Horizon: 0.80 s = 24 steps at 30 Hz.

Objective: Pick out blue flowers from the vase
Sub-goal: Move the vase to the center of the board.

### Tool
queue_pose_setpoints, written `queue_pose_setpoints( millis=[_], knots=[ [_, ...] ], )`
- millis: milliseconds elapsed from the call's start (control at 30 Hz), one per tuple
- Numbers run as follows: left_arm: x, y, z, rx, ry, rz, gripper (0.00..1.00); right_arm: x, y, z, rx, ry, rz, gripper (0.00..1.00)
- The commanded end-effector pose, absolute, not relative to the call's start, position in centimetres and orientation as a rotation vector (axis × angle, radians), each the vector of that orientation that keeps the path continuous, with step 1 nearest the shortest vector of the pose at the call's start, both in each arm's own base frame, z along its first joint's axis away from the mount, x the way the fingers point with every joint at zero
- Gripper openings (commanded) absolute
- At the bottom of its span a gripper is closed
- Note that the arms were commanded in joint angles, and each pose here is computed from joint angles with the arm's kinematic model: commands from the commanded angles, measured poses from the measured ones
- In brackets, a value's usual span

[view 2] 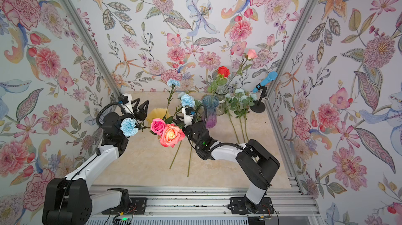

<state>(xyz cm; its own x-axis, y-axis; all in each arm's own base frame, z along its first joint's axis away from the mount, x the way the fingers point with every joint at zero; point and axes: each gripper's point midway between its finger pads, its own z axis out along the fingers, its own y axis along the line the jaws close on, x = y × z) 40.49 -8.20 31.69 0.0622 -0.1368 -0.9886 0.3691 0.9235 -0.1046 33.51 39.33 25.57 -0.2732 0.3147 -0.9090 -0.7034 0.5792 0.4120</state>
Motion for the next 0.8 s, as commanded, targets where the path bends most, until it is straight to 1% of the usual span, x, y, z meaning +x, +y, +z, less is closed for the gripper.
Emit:
queue_pose_setpoints(
  millis=[0, 533, 767],
  knots=[
    [39.7, -7.9, 33.4, 0.183, 1.392, -0.403, 0.57, 34.0, 39.5, 28.2, -0.278, 1.472, 1.040, 0.45],
    [39.3, -8.0, 33.8, 0.181, 1.373, -0.414, 0.57, 35.0, 40.9, 27.0, -0.294, 1.517, 1.044, 0.37],
    [39.2, -7.9, 33.8, 0.180, 1.372, -0.409, 0.58, 35.0, 40.9, 27.0, -0.295, 1.521, 1.034, 0.27]
  ],
)
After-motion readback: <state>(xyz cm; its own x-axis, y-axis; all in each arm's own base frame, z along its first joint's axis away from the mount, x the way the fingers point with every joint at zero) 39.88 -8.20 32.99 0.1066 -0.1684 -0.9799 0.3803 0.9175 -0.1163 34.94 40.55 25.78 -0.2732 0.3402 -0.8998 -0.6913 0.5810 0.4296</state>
